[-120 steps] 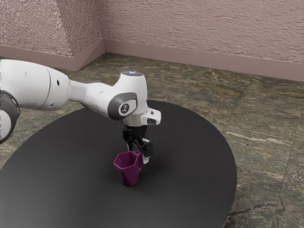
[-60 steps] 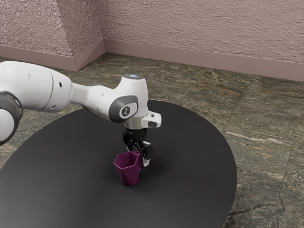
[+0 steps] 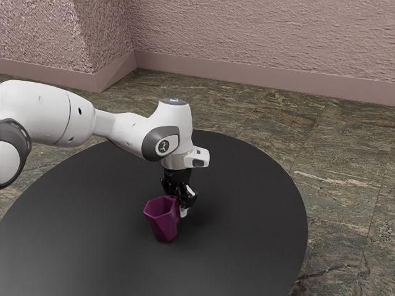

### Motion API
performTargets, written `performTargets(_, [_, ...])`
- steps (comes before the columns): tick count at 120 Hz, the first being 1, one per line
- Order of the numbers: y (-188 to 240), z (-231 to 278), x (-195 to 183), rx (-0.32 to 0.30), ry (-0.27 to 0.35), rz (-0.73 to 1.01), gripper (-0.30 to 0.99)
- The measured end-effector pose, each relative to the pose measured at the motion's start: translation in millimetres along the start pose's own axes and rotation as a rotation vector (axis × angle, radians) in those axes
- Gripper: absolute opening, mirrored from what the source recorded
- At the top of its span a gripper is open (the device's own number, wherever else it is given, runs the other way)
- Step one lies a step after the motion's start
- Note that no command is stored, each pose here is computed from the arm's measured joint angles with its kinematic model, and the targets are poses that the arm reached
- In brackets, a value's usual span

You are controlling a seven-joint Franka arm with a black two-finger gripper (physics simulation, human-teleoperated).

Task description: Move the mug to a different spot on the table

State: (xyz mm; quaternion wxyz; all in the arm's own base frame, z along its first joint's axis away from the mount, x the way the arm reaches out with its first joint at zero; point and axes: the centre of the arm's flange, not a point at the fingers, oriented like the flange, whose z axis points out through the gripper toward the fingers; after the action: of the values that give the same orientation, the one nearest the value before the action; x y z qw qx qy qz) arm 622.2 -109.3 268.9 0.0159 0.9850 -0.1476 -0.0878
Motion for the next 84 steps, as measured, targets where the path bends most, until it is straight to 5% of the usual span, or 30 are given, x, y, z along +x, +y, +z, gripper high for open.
performTargets(59, [-14, -36, -6, -0.044, -0.174, -0.079, 0.0])
performTargets(84, [-53, -48, 3, -0.047, -0.237, -0.159, -0.04])
